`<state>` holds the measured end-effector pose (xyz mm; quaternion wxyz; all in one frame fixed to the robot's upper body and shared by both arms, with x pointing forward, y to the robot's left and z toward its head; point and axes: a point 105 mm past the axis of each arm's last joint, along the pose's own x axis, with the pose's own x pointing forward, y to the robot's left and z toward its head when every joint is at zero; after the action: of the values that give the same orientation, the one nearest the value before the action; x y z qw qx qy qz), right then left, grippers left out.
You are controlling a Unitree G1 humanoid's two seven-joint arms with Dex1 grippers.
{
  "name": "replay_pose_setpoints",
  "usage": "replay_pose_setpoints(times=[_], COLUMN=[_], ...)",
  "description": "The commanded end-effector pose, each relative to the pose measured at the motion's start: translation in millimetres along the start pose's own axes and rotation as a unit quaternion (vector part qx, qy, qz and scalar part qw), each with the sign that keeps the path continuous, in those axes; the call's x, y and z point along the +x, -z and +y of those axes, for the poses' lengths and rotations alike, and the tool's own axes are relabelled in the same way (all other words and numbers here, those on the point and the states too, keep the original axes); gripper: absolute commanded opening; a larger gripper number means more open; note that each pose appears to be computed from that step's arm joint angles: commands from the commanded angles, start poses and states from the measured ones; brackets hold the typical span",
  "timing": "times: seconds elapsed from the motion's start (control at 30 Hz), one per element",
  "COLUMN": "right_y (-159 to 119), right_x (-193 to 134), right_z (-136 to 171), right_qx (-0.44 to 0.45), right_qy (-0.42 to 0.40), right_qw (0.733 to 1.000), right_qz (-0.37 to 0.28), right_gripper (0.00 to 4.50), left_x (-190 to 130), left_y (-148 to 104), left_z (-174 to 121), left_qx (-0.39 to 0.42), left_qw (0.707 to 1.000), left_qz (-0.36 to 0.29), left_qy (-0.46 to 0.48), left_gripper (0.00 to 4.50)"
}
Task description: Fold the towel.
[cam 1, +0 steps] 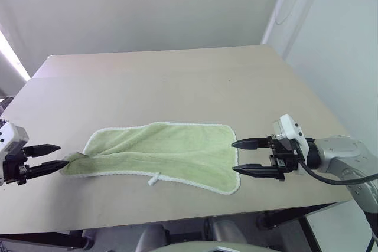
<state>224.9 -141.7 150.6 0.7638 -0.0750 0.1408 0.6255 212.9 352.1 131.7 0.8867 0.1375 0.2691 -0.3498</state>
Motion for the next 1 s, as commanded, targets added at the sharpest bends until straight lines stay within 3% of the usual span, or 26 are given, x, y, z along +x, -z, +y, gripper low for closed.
replay_pose_setpoints(times=[0.03,0.57,0.9,1.0], right_y=[-10,11,45,49], right_x=[-3,2,12,17], right_z=[1,1,11,8], right_qx=[-0.016,0.021,-0.003,-0.011], right_qy=[-0.007,0.038,0.03,0.036], right_qw=[1.0,0.999,0.993,0.992], right_qz=[-0.001,0.029,0.114,0.117], right_gripper=[3.19,3.19,3.19,3.19], left_x=[-2,14,11,18], left_y=[-8,-8,22,24], left_z=[2,6,7,16], left_qx=[0.007,-0.003,0.024,0.01], left_qw=[1.0,0.999,0.998,0.998], left_qz=[-0.018,-0.037,0.051,0.043], left_qy=[-0.004,-0.008,-0.015,-0.04], left_gripper=[3.0,3.0,3.0,3.0])
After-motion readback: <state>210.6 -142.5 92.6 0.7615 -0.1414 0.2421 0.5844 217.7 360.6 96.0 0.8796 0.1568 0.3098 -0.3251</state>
